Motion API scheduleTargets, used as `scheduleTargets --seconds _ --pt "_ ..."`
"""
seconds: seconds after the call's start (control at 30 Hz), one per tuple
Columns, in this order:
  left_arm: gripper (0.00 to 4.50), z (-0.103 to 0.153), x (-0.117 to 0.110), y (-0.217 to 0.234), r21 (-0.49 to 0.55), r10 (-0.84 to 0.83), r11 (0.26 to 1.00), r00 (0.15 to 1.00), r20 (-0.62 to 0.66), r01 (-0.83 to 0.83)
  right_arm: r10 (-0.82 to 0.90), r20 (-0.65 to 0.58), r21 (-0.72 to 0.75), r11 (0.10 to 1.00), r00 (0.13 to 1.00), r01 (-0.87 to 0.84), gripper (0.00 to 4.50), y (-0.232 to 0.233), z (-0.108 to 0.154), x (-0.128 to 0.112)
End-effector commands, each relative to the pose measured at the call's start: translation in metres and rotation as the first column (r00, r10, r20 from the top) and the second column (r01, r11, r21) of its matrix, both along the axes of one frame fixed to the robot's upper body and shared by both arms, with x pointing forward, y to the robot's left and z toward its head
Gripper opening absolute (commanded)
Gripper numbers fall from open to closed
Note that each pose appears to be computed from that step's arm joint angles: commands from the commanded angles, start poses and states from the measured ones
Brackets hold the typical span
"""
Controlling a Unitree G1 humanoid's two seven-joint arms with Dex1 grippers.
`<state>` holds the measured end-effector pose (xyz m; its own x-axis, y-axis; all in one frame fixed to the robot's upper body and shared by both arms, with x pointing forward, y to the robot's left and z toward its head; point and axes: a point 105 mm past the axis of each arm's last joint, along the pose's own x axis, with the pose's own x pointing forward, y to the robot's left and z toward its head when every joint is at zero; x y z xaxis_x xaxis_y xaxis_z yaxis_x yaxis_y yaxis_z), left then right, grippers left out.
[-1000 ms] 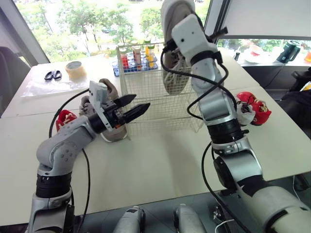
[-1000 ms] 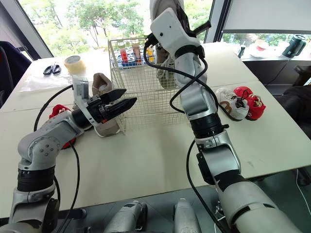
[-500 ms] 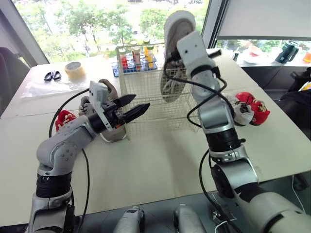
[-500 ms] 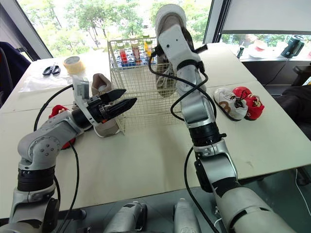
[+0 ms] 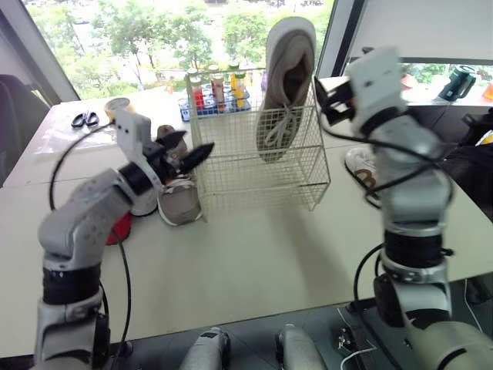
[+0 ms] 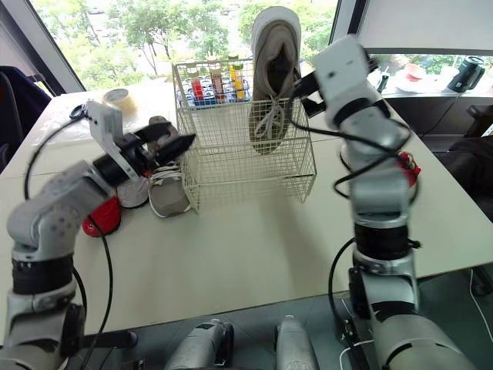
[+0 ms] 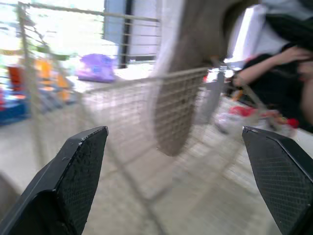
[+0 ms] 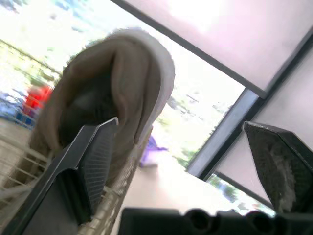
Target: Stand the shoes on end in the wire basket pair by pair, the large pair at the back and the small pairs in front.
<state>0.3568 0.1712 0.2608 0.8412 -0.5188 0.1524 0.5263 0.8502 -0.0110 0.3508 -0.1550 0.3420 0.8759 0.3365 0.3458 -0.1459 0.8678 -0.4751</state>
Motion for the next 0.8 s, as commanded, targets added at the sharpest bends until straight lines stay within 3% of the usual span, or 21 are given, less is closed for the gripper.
scheduleTargets --seconds 0.03,0.17,0.33,0.63,0.73,0.8 --pt "4.50 0.019 0.026 0.042 -0.008 0.267 0.964 0.964 -0.014 -0.267 0.329 -0.008 -0.014 0.944 0.944 -0.330 4.43 0.022 0.025 -0.042" --pt "4.50 0.022 0.053 0.067 0.044 0.432 0.902 0.896 -0.106 -0.429 0.525 -0.090 -0.030 0.848 0.846 -0.530 4.43 0.035 0.029 -0.067" --pt "4.50 0.010 0.064 0.084 0.171 0.525 0.851 0.809 -0.266 -0.496 0.592 -0.105 -0.028 0.802 0.799 -0.597 4.43 0.038 0.036 -0.078" --pt "4.50 0.012 0.036 0.070 0.315 0.452 0.887 0.770 -0.450 -0.337 0.600 -0.111 -0.035 0.794 0.792 -0.607 4.43 0.041 0.032 -0.079" --pt "4.50 -0.005 0.032 0.066 0.400 0.484 0.867 0.694 -0.533 -0.298 0.606 -0.113 -0.036 0.789 0.787 -0.613 4.43 0.042 0.031 -0.080" --pt "4.50 -0.012 0.031 0.063 0.381 0.470 0.879 0.668 -0.578 -0.289 0.612 -0.112 -0.035 0.785 0.783 -0.619 4.43 0.043 0.032 -0.081"
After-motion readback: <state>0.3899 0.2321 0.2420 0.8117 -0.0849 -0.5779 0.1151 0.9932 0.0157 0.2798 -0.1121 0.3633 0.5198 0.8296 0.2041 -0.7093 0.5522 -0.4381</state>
